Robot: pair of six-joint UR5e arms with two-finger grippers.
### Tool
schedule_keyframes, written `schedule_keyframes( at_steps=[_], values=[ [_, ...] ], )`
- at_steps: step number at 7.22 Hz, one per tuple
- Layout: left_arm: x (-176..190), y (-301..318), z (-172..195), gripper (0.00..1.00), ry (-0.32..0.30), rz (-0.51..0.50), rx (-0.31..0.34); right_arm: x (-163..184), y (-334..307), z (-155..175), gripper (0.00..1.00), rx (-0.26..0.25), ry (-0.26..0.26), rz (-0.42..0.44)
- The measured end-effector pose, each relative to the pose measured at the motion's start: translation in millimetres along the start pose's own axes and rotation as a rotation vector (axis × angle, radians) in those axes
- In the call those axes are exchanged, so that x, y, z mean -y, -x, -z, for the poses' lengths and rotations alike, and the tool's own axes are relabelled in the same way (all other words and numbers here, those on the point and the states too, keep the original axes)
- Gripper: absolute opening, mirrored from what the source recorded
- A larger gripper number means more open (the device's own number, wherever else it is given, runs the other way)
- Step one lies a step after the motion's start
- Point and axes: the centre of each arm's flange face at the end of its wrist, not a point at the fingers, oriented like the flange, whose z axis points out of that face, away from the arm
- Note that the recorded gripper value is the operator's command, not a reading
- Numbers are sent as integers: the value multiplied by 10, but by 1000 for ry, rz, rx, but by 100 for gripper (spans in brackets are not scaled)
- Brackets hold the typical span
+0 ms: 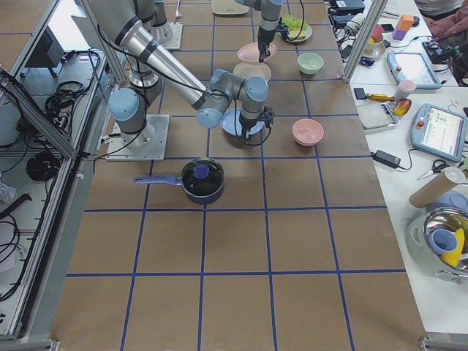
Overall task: Stack three plates with pink and blue
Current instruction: 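Carry the pink plate onto the cream plate with the left gripper and release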
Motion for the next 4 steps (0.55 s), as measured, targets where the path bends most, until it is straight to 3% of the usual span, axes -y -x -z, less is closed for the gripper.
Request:
schedule_keyframes(
  at_steps=[2, 3, 4],
  values=[
    [-124, -330, -217, 0, -5, -21, 3, 71, -11, 141, 0, 7, 10, -2],
    [-195, -412, -282, 97, -6, -37, 11, 86, -14, 168, 0, 7, 8, -2],
    [-235, -439, -328, 100, -4, -47, 18, 105, -11, 203, 0, 4, 6, -3]
  ],
)
